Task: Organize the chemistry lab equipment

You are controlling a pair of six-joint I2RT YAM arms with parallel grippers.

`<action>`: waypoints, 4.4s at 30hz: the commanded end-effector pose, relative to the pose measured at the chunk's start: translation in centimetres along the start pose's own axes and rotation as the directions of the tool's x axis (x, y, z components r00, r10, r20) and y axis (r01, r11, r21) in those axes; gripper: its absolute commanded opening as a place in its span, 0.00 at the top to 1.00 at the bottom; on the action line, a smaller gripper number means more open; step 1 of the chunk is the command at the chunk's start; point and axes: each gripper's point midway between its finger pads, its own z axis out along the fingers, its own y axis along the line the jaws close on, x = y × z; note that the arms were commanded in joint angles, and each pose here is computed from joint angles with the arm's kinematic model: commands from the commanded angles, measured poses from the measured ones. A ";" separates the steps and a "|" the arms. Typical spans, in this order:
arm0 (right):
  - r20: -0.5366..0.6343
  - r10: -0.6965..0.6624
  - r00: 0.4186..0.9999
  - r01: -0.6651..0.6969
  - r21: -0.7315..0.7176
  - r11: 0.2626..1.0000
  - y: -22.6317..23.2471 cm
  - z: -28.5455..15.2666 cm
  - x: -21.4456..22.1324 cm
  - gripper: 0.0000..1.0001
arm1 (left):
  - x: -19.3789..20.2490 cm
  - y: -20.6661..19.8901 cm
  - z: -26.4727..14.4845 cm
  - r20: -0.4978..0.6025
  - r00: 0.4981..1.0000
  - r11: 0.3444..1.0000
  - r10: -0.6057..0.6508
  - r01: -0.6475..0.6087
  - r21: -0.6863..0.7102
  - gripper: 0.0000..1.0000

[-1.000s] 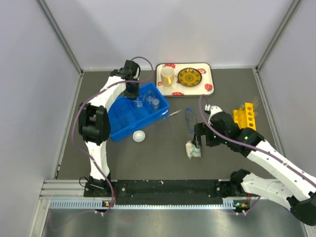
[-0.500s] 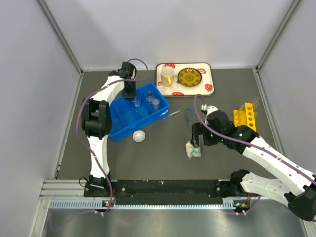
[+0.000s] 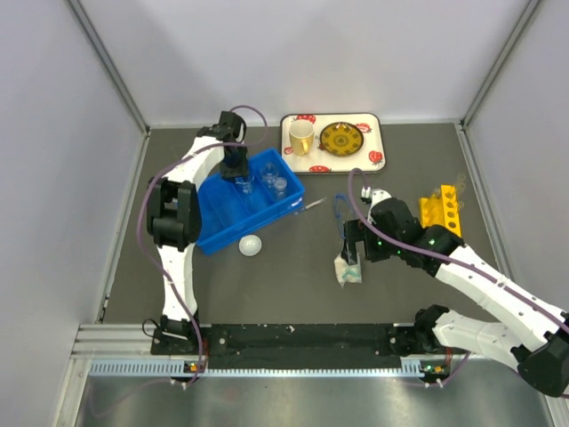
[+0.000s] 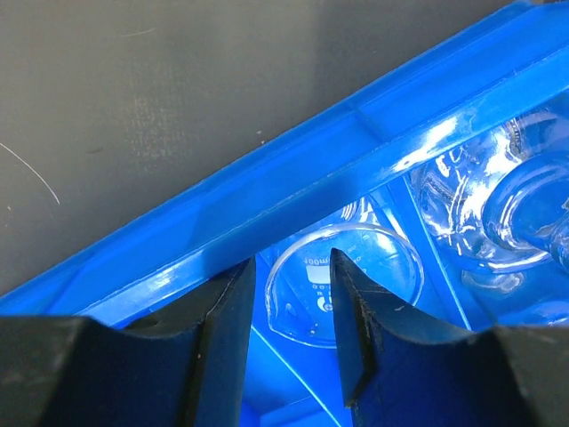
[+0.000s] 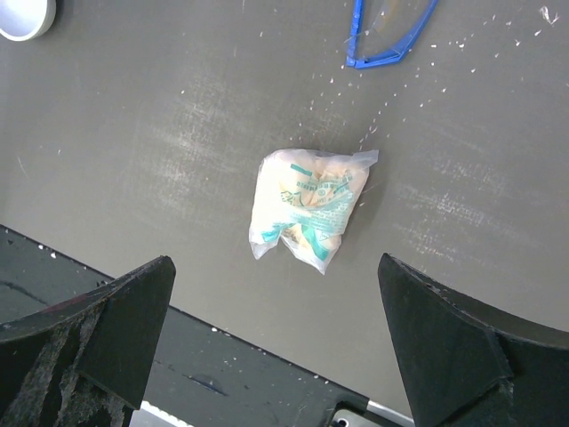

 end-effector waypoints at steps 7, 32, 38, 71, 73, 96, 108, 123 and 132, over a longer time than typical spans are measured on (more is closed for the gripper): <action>0.098 -0.003 0.995 0.005 -0.018 1.000 0.7 -1.2 -2.6 0.01 | -3.3 -0.8 -9.4 0.159 0.987 0.998 -0.011 0.001 0.068 0.56; 0.099 0.021 0.995 -0.018 -0.032 0.999 4.1 1.6 -8.9 0.03 | 8.3 -2.9 -24.5 0.315 0.947 0.954 0.061 -0.147 0.259 0.57; 0.040 -0.011 0.999 0.015 -0.091 0.996 5.9 2.9 -8.4 0.05 | 13.0 -3.0 -24.7 0.304 0.949 0.936 0.084 -0.180 0.302 0.58; -0.199 -0.035 0.979 -0.022 -0.275 0.961 21.3 19.8 -4.0 0.29 | 20.6 -1.8 -24.9 0.311 0.944 0.896 0.113 -0.231 0.378 0.59; -0.193 -0.025 0.981 -0.031 -0.280 0.959 21.5 20.3 -4.2 0.32 | 20.6 -1.9 -25.3 0.320 0.940 0.893 0.115 -0.239 0.381 0.59; -0.185 -0.001 0.983 -0.043 -0.234 0.971 21.3 23.8 -3.9 0.88 | 20.9 -2.0 -25.6 0.329 0.932 0.877 0.150 -0.279 0.391 0.59; -0.170 -0.094 0.981 0.048 -0.258 0.965 20.8 17.7 -4.5 1.00 | 20.6 -2.2 -26.4 0.343 0.929 0.871 0.141 -0.281 0.403 0.59; 0.086 -0.125 0.988 0.140 -0.200 0.970 20.7 7.8 -13.9 1.00 | 19.5 -2.7 -28.6 0.392 0.915 0.862 0.101 -0.277 0.425 0.59; 0.074 -0.058 0.996 0.070 -0.166 0.984 20.8 17.1 -18.0 1.00 | 19.0 -2.2 -30.7 0.446 0.891 0.865 0.081 -0.285 0.413 0.59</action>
